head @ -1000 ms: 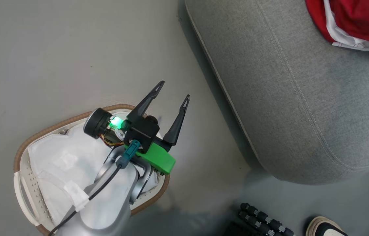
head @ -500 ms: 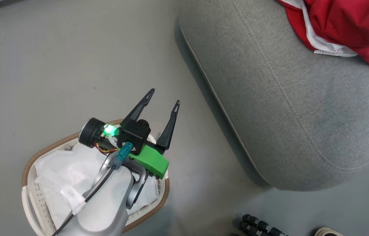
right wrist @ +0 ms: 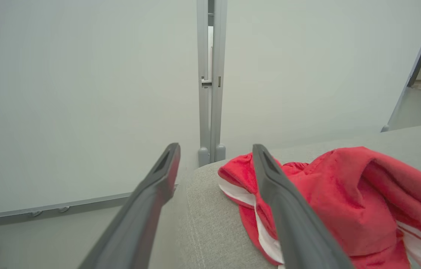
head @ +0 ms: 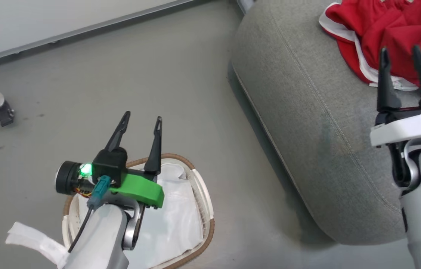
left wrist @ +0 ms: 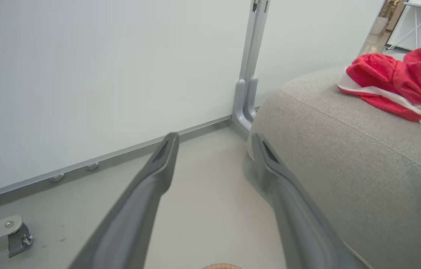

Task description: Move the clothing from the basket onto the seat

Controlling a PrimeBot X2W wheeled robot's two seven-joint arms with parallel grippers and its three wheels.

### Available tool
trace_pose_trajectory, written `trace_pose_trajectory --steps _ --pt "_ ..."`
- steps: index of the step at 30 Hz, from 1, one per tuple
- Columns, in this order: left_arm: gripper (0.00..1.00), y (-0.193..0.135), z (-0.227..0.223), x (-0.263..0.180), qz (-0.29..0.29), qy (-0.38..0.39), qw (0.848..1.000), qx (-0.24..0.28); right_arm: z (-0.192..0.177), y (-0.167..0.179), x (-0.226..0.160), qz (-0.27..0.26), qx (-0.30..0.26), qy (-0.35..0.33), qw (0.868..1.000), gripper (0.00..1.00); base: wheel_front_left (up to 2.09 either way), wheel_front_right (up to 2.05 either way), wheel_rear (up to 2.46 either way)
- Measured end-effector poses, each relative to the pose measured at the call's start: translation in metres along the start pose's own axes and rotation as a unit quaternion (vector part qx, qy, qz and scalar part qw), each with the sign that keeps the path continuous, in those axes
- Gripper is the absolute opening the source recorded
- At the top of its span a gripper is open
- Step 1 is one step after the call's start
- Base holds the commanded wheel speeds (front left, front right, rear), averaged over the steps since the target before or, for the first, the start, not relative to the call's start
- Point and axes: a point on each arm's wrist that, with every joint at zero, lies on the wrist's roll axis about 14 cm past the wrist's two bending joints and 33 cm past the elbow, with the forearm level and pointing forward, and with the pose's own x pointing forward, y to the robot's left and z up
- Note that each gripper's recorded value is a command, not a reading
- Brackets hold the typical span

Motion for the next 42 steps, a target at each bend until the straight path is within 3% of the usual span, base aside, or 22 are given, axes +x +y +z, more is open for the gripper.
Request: trace_pose_trajectory --steps 8,16,25,36,37,42 --pt "1.00 0.054 0.019 -0.050 0.109 -0.010 0.994 0.024 -0.017 0.063 -0.017 0.067 0.050 0.021 0.996 1.00 0.00 0.00 0.00" --pt "1.00 0.102 0.029 -0.113 0.220 -0.010 0.974 0.045 -0.029 0.090 -0.044 0.095 0.073 0.045 0.992 1.00 0.00 0.00 0.00" --pt "1.00 0.114 0.025 -0.174 0.284 -0.004 0.958 0.033 -0.038 0.098 -0.077 0.100 0.093 0.068 0.988 1.00 0.00 0.00 0.00" --pt "1.00 0.113 0.023 -0.212 0.307 -0.008 0.951 0.019 -0.041 0.109 -0.094 0.112 0.101 0.076 0.986 1.00 0.00 0.00 0.00" --pt "0.00 0.113 0.023 -0.212 0.305 -0.009 0.952 0.017 -0.042 0.110 -0.095 0.113 0.102 0.077 0.985 0.00 0.00 0.00 0.00" --pt "0.00 0.112 0.009 -0.216 0.310 0.011 0.951 0.003 -0.060 0.110 -0.106 0.107 0.109 0.109 0.982 0.00 0.00 0.00 0.00"
